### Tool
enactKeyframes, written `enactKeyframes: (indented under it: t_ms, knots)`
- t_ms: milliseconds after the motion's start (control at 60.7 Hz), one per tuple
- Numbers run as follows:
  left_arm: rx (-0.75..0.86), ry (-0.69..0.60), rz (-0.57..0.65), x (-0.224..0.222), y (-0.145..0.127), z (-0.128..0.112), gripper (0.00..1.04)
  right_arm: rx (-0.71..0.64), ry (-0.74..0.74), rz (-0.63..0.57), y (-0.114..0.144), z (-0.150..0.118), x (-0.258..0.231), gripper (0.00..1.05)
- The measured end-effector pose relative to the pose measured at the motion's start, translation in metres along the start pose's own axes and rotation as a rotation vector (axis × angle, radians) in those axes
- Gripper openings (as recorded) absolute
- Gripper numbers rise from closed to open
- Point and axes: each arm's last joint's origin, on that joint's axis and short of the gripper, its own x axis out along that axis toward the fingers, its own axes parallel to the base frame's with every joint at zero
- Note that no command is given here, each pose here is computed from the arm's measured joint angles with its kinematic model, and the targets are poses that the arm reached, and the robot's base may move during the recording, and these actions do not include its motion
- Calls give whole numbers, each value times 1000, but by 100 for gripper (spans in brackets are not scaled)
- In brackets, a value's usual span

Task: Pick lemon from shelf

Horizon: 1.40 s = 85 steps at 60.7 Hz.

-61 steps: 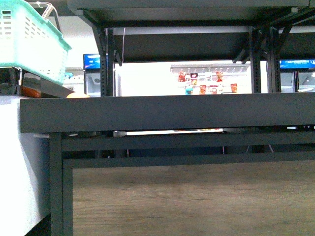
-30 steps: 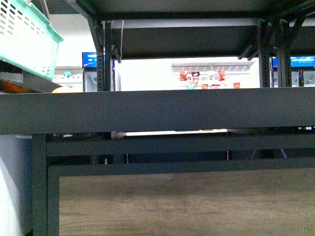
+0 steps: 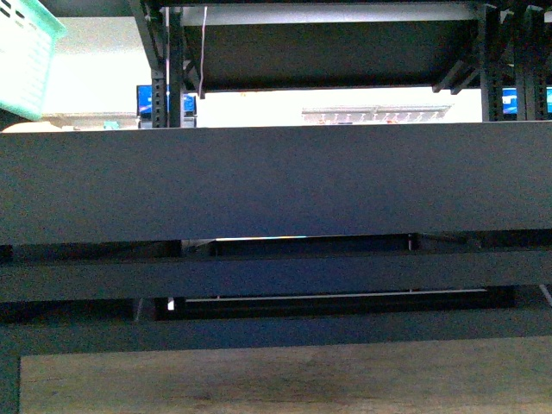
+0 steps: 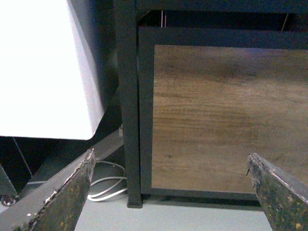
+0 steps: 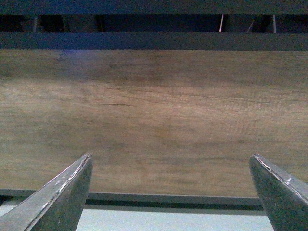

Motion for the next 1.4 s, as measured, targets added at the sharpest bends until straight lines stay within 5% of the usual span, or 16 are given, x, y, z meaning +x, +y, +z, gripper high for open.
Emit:
enactKeyframes:
  t_ms: [1400]
  knots:
    - [0, 0, 0, 0, 0, 0, 97, 0, 0, 0, 0, 0, 0, 97]
